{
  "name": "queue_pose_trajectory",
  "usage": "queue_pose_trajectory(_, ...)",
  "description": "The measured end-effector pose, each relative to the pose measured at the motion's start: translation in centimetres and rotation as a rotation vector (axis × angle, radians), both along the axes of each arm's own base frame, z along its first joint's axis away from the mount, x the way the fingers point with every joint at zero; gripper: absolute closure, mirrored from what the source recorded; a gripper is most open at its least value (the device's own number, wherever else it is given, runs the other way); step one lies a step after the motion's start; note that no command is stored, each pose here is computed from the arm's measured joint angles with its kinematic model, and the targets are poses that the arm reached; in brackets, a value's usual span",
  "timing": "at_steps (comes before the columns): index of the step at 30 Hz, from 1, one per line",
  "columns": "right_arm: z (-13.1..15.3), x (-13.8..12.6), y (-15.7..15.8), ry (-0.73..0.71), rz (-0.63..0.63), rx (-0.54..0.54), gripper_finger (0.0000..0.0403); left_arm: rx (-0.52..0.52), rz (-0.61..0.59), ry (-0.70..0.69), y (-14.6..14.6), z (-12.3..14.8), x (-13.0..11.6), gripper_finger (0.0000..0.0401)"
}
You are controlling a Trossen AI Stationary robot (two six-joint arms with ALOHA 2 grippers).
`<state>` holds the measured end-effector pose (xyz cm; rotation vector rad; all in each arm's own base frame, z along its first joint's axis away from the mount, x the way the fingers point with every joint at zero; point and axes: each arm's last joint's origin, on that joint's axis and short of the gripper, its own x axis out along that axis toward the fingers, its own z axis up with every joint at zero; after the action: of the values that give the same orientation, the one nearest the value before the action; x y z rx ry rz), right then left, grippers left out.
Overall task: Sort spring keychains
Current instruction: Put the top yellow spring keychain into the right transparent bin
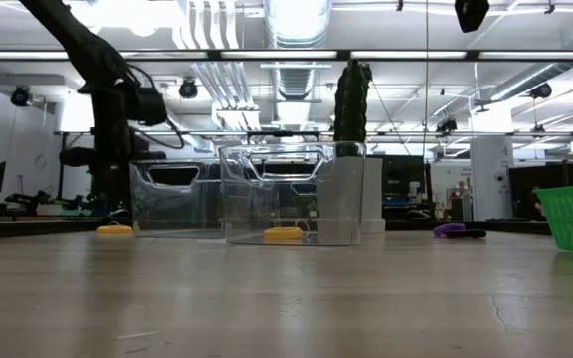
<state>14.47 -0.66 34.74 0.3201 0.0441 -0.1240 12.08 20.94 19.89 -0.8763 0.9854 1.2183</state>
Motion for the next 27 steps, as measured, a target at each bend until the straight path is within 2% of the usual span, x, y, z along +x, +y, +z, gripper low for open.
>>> queue_pose_trajectory(10, 0.0, 0.0, 0.1, -0.002, 0.042, 0.021, 0.0275, -0.063, 0.024, 0.013, 1.1, -2.1, 0.4, 0.0302)
queue_pose_trajectory(27, 0.0, 0.0, 0.1, 0.003, 0.046, 0.022, 0.0275, -0.003, 0.132, 0.051, 2.4, -2.5, 0.7, 0.0305)
